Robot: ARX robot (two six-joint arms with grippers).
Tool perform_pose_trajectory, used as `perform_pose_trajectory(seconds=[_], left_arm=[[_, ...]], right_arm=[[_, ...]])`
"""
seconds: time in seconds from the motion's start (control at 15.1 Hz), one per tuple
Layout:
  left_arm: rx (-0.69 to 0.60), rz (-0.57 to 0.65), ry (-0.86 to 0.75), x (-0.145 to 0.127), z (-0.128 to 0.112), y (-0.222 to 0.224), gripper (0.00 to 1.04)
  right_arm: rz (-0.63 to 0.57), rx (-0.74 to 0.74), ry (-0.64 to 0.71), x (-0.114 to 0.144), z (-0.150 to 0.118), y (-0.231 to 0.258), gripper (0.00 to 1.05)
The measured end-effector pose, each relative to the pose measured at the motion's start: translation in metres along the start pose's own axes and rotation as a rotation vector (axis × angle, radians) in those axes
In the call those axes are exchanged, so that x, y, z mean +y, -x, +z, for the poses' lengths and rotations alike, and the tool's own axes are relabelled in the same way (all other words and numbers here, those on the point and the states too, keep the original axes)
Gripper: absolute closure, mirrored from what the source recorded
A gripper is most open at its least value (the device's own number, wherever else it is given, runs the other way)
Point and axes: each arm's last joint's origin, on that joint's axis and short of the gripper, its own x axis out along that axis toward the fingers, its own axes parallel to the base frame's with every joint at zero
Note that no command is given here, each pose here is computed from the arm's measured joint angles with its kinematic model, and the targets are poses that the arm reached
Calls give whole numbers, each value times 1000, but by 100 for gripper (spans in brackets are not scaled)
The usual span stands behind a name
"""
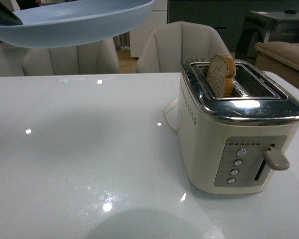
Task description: Left arm holds plate, right arm toasts bread
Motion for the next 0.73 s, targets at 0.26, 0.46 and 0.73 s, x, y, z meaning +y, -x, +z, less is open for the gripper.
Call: perform_pose_trajectory(seconds=[0.26, 0.46, 0.73], left_arm=[[0, -1, 0, 0, 0, 0, 102], [0, -1, 0, 0, 0, 0, 102], [0, -1, 0, 0, 0, 0, 102]], right_arm=[[0, -10, 0, 0, 1, 0, 103], [0, -10, 2, 0, 1, 0, 75], [0, -10, 2, 0, 1, 0, 26]])
